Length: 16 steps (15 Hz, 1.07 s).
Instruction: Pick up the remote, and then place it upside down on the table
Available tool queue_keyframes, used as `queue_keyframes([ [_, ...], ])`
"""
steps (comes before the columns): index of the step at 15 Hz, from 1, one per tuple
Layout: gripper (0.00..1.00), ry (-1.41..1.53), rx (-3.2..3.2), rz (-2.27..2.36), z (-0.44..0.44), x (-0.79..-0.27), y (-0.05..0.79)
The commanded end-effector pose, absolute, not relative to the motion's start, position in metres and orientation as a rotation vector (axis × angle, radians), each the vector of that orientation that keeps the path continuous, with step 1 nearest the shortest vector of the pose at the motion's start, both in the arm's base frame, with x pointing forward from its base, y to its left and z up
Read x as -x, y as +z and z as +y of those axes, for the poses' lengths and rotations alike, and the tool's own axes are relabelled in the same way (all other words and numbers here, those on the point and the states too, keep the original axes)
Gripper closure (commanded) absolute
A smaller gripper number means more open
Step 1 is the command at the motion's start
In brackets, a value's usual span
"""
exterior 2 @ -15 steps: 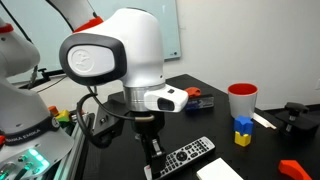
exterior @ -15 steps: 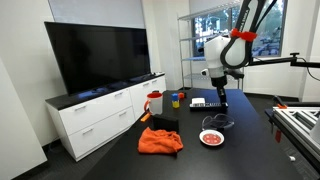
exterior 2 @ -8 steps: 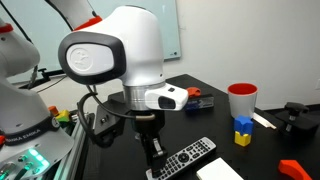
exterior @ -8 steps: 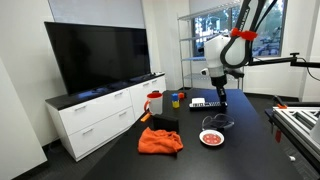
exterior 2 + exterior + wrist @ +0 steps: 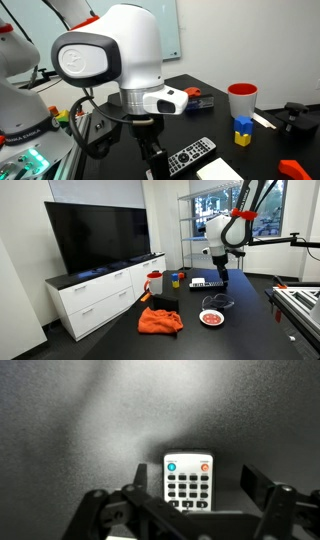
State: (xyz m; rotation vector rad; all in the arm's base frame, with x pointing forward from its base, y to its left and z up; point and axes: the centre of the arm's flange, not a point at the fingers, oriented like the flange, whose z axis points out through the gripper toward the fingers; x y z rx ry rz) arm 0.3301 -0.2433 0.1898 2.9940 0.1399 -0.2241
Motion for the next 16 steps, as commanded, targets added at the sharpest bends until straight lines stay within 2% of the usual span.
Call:
queue_keyframes([
  [1, 0.00, -0.187, -2.995, 0.184, -0.250, -0.324, 0.198],
  [7, 0.00, -0.191, -2.990, 0.207, -0.250, -0.322, 0.184],
  [9, 0.03, -0.191, -2.990, 0.212, -0.250, -0.323, 0.179],
  [10, 0.01, -0.192, -2.991, 0.213, -0.249, -0.322, 0.177],
  [11, 0.05, -0.191, -2.991, 0.214, -0.249, -0.322, 0.175],
  [12, 0.24, -0.194, -2.991, 0.215, -0.249, -0.322, 0.174],
  [13, 0.29, -0.195, -2.991, 0.217, -0.249, -0.322, 0.173],
  [16, 0.55, -0.190, -2.992, 0.218, -0.249, -0.323, 0.173],
])
